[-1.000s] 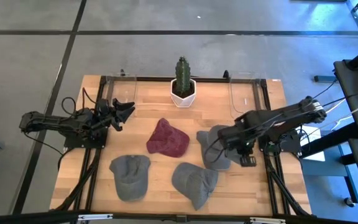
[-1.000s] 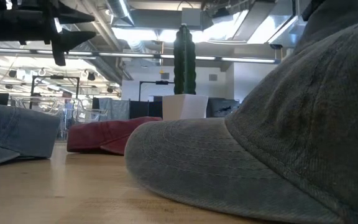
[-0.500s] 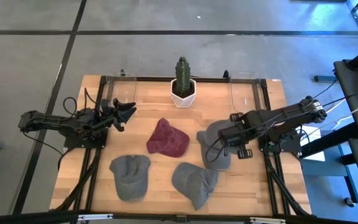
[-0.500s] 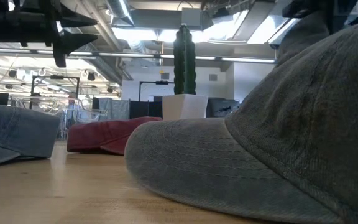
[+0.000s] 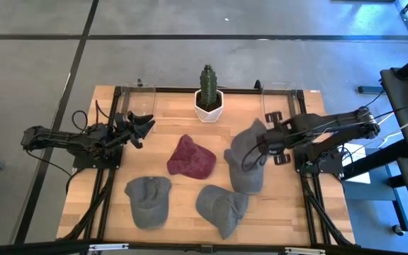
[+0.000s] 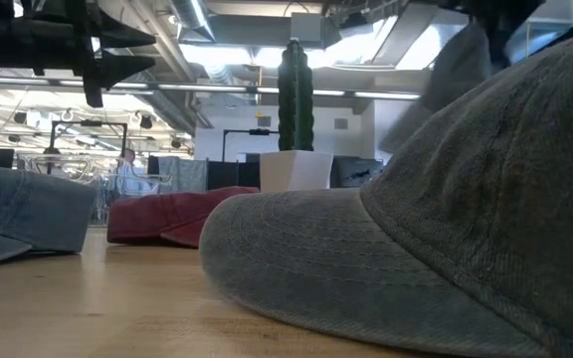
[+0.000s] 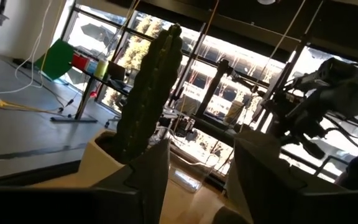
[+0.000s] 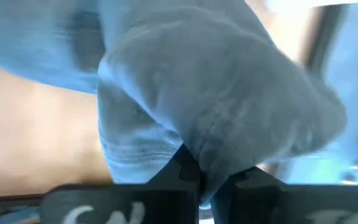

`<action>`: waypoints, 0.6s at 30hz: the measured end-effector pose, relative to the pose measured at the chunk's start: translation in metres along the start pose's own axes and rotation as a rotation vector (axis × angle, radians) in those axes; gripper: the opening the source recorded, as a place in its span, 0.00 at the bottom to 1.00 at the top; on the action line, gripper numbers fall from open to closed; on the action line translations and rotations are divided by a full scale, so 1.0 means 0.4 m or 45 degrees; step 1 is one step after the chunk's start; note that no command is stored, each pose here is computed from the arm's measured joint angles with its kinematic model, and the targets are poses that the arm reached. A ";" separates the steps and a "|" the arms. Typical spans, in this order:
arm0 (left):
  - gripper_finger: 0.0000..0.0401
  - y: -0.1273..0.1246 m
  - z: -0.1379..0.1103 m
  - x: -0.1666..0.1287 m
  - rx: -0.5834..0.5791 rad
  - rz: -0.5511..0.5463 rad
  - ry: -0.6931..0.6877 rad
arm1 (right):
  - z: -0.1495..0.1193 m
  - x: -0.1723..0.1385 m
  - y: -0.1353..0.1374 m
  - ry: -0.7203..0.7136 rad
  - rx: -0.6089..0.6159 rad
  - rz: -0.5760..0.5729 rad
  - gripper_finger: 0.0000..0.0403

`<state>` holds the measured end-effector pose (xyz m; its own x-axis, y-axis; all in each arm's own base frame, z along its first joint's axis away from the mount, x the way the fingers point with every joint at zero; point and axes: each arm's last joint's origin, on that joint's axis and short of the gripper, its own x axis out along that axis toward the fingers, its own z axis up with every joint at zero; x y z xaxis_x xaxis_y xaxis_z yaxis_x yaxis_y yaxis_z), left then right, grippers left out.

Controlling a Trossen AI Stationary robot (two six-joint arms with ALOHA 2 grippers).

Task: Pick & Place hat
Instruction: Put the gray cap into the right transparent bin

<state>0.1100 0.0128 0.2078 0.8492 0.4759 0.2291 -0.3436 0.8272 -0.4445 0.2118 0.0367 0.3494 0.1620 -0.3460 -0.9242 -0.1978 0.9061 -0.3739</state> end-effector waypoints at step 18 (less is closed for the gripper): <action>0.44 0.000 0.001 0.000 0.006 0.008 -0.011 | -0.098 0.023 -0.229 0.548 -0.197 -0.833 0.03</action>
<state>0.1097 0.0130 0.2082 0.8434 0.4836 0.2342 -0.3507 0.8256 -0.4419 0.1936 -0.0591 0.3720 -0.0893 -0.8882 -0.4507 -0.3287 0.4534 -0.8285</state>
